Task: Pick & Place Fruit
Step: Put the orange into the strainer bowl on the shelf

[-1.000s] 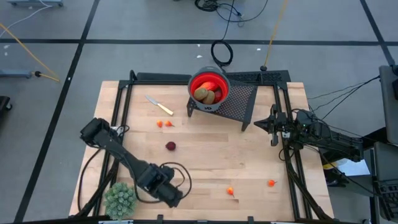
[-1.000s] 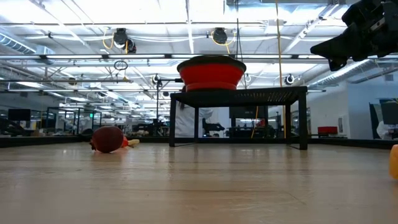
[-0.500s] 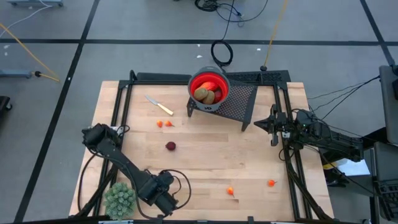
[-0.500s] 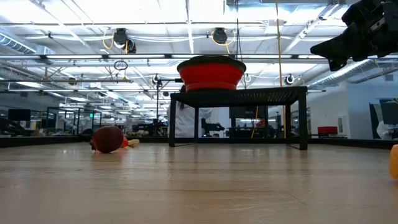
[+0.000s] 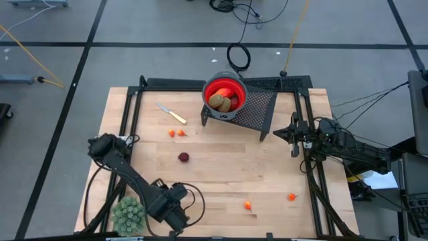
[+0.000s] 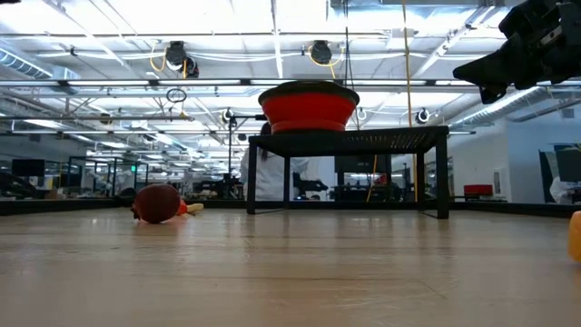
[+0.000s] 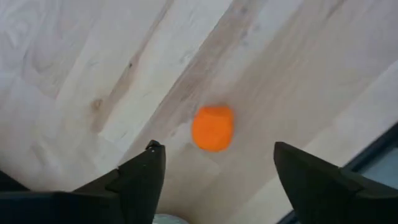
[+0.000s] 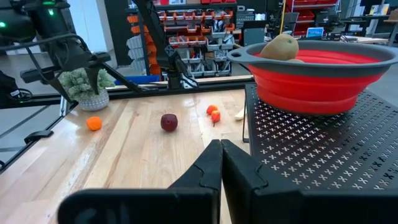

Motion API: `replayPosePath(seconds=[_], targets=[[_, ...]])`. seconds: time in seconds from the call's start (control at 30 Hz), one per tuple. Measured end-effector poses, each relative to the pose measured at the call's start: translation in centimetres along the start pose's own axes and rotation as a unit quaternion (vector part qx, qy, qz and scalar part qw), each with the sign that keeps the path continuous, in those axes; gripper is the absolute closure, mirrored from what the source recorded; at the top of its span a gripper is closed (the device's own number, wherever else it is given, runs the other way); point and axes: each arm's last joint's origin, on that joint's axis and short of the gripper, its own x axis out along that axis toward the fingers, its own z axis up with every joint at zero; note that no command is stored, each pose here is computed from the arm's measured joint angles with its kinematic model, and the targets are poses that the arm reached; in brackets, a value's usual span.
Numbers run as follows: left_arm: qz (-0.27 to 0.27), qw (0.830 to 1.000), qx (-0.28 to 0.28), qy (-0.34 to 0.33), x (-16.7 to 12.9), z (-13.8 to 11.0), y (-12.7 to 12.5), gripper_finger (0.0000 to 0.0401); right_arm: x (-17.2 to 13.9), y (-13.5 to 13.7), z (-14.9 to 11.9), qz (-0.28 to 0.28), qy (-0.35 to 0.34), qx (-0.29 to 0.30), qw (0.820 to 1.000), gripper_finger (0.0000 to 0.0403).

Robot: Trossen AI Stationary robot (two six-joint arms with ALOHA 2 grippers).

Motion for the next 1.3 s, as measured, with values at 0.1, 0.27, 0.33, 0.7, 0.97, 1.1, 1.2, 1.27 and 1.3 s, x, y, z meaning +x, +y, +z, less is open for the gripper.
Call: replayPosePath(seconds=[0.1, 0.27, 0.33, 0.7, 0.97, 1.1, 1.2, 1.27, 1.3], targets=[[0.006, 1.000, 0.010, 0.000, 0.9, -0.8, 0.0, 0.0092, 0.0, 0.0, 0.0, 0.000, 0.000, 0.000, 1.000, 0.0403], [0.019, 0.999, 0.023, -0.015, 2.5, -1.8, 0.1, 0.0095, 0.0, 0.0, 0.0, 0.000, 0.000, 0.000, 1.000, 0.0403], [0.020, 0.999, 0.029, -0.028, 3.0, -2.1, 0.1, 0.0095, 0.0, 0.0, 0.0, 0.000, 0.000, 0.000, 1.000, 0.0403], [-0.006, 0.999, 0.031, -0.038, 6.1, -2.7, 0.0, 0.0086, 0.0, 0.0, 0.0, 0.000, 0.000, 0.000, 1.000, 0.0403], [-0.010, 0.999, 0.029, -0.032, 8.6, -2.8, 0.7, 0.0084, 0.0, 0.0, 0.0, 0.000, 0.000, 0.000, 1.000, 0.0403], [-0.023, 0.999, 0.027, -0.033, 9.1, -2.7, 0.7, 0.0088, 0.0, 0.0, 0.0, 0.000, 0.000, 0.000, 1.000, 0.0403], [-0.023, 0.999, 0.027, -0.034, 9.2, -2.7, 0.7, 0.0088, 0.0, 0.0, 0.0, 0.000, 0.000, 0.000, 1.000, 0.0403], [-0.025, 0.999, 0.027, -0.034, 9.1, -2.5, 0.7, 0.0091, 0.0, 0.0, 0.0, 0.000, 0.000, 0.000, 1.000, 0.0403], [-0.025, 0.999, 0.026, -0.033, 9.1, -2.5, 0.7, 0.0094, 0.0, 0.0, 0.0, 0.000, 0.000, 0.000, 1.000, 0.0403]])
